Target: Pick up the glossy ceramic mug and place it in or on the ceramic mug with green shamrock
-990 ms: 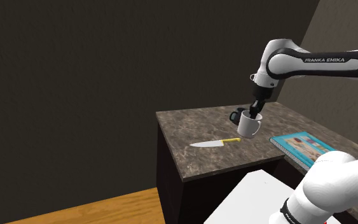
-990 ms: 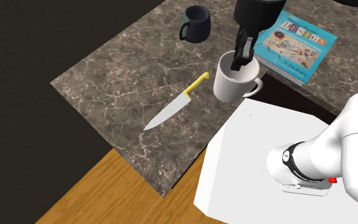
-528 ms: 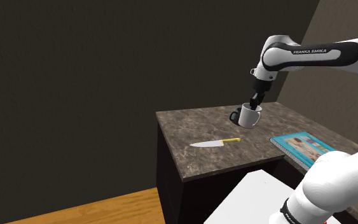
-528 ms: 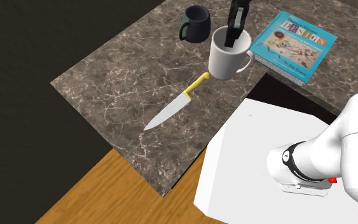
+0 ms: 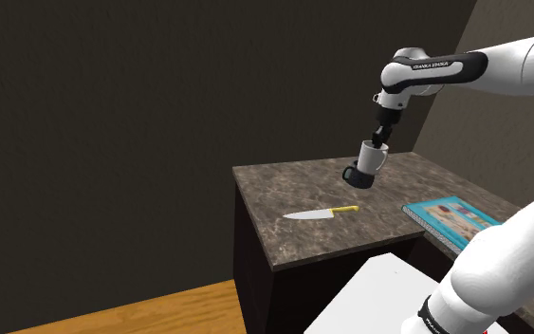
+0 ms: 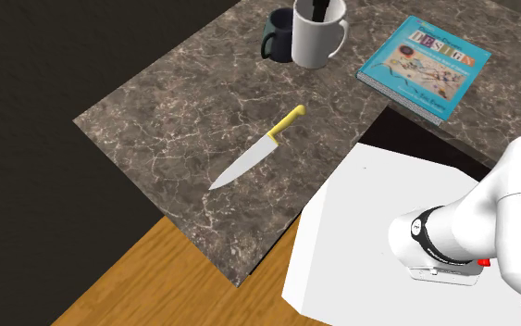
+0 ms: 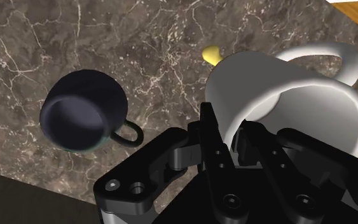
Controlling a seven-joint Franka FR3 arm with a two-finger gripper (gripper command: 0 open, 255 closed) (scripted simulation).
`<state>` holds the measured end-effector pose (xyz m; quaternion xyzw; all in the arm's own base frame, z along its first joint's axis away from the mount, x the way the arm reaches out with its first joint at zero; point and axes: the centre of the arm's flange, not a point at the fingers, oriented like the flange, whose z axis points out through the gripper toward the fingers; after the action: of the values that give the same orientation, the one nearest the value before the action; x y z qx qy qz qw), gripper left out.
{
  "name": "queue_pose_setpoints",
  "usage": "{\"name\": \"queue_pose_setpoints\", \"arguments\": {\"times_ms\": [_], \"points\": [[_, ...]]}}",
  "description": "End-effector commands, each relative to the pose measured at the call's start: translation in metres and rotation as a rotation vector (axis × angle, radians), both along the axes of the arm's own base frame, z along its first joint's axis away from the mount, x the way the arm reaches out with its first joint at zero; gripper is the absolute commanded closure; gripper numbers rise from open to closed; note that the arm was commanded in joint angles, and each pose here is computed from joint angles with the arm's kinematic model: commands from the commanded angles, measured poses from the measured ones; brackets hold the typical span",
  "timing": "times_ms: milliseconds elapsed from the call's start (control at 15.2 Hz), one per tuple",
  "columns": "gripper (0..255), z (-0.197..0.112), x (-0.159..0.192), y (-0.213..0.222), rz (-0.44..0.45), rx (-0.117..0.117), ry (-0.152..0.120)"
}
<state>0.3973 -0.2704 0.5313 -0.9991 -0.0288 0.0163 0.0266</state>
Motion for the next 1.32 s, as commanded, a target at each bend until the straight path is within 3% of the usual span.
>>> {"name": "queue_pose_setpoints", "arguments": {"times_ms": [0,990,1254], "points": [[255,-0.001,0.014,-0.023,0.002,-0.002,0.0],[255,0.01,0.105,-0.195,0.002,-0.002,0.0],[255,-0.011,0.105,-0.195,0.002,-0.002,0.0]]}}
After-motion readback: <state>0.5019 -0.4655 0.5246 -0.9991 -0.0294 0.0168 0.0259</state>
